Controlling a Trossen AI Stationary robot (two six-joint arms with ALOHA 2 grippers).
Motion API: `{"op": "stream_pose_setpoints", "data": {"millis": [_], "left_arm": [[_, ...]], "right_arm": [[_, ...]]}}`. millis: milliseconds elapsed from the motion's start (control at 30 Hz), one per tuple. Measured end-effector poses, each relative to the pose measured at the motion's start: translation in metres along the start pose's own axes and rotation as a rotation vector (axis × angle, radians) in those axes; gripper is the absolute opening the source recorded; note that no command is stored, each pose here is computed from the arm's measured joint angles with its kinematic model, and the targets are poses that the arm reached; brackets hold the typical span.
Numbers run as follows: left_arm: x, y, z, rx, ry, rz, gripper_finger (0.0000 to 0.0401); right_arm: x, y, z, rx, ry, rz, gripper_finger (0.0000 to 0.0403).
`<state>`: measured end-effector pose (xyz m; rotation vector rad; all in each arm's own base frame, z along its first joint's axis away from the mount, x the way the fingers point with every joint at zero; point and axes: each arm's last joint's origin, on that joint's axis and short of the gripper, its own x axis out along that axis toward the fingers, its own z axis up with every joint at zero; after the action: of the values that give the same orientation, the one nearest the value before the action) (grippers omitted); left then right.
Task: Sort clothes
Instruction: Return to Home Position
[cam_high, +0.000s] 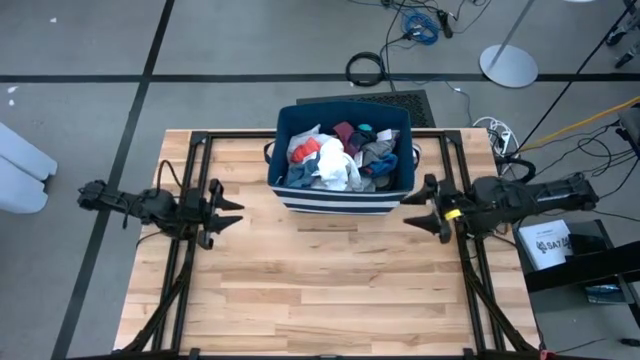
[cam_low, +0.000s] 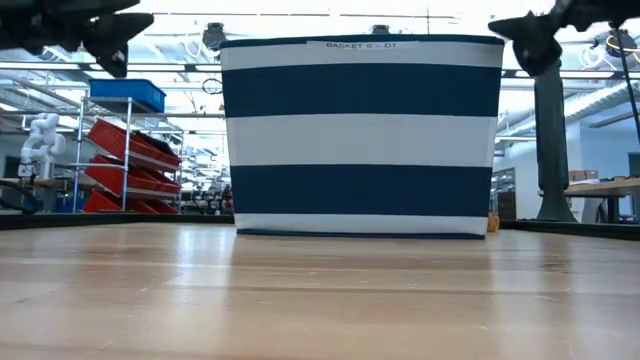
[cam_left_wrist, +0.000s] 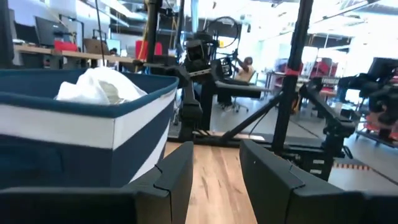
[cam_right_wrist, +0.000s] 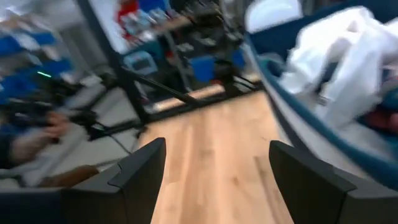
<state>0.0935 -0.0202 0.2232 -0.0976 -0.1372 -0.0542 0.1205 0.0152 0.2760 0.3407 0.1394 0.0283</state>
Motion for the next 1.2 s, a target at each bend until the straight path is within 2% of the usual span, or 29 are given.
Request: {"op": "stream_pose_setpoints", "data": {"millis": [133,467,600,800,1000,1200], "left_arm": [[-0.005,0.004,-0.012,-0.010,-0.024,0.008,0.0141],[-0.005,0.014,-0.038,-0.041,0.018,0.025,0.0141],[-0.005,0.017,-0.041,-0.056,0.023,0.024,0.0141],[-0.004,0.020,-0.048,-0.084,0.050,0.018,0.0141],[-0.005,0.017,-0.043,-0.063,0.023,-0.138,0.0141],[-0.005,0.019,-0.053,-0.049,0.121,-0.127,0.0141]], "right_arm": [[-0.010,-0.005,-0.019,0.006,-0.045,0.079,0.0272],[-0.020,-0.023,-0.069,0.056,-0.060,0.145,0.0272],[-0.021,-0.027,-0.081,0.058,-0.078,0.170,0.0272],[-0.014,-0.032,-0.096,0.032,-0.095,0.182,0.0272],[-0.011,-0.032,-0.102,0.003,-0.107,0.241,0.0272],[-0.010,-0.032,-0.105,-0.097,-0.080,0.255,0.0272]]}}
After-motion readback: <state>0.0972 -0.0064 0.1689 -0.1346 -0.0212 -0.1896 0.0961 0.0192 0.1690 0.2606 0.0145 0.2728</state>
